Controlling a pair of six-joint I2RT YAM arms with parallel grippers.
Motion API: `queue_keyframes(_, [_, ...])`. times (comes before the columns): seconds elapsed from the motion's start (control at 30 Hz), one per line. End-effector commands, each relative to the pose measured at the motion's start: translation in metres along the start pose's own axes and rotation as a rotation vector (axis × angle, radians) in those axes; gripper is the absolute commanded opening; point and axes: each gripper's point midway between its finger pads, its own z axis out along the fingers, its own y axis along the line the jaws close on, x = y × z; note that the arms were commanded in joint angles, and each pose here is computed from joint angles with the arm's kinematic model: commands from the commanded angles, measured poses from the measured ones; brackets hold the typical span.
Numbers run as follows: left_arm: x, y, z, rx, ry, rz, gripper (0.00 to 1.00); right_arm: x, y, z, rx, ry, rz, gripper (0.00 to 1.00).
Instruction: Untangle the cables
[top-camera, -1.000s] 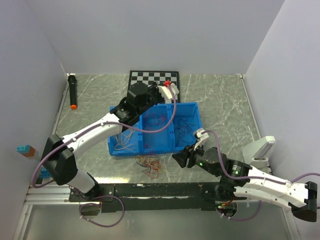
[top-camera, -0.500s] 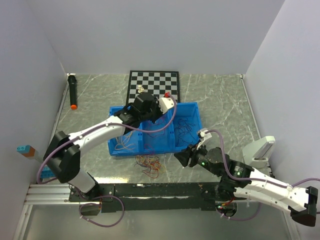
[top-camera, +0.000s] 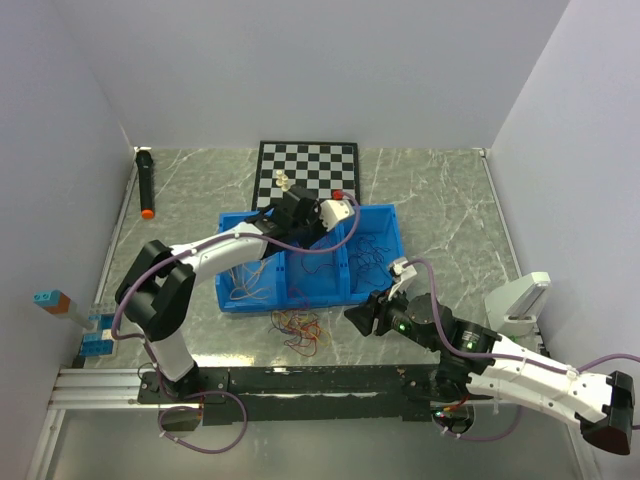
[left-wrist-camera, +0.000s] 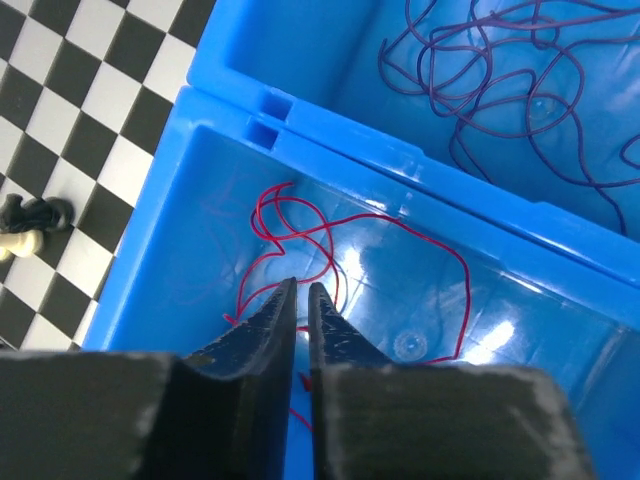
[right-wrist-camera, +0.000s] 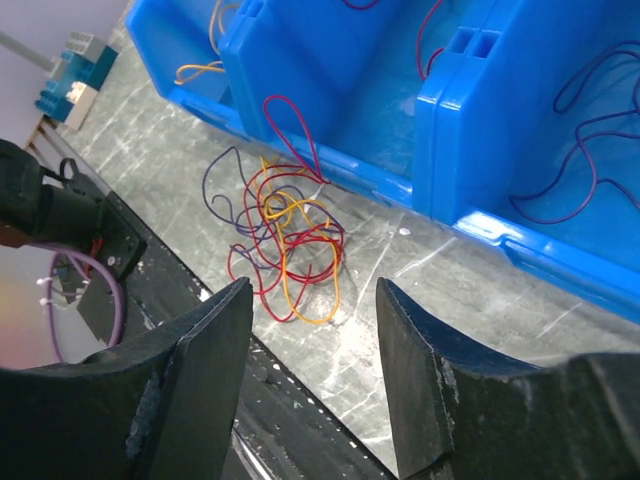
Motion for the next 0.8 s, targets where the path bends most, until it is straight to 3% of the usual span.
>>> queue_keyframes(0.0, [-0.039,0.008,-0.015,0.001,-0.093,0.033,0.39,-0.011,0.010,0.001,-0.043,-0.033,0.013,0.60])
queue_keyframes(0.07, [-0.048,0.009,-0.024,0.002,-0.109,0.036,0.54,-0.010,0.011,0.001,-0.049,-0.025,0.009,0.61])
queue_keyframes(0.53, [-0.148,0.042,-0.119,-0.022,-0.300,0.160,0.83,-0.006,0.030,0.004,-0.125,0.051,-0.059,0.69])
queue_keyframes(0.63, [-0.153,0.046,-0.147,-0.002,-0.313,0.174,0.89,0.000,0.041,0.007,-0.172,0.113,-0.095,0.72])
queue_keyframes(0.77, [-0.138,0.038,-0.186,0.024,-0.340,0.200,0.90,0.011,0.057,0.018,-0.257,0.187,-0.147,0.75])
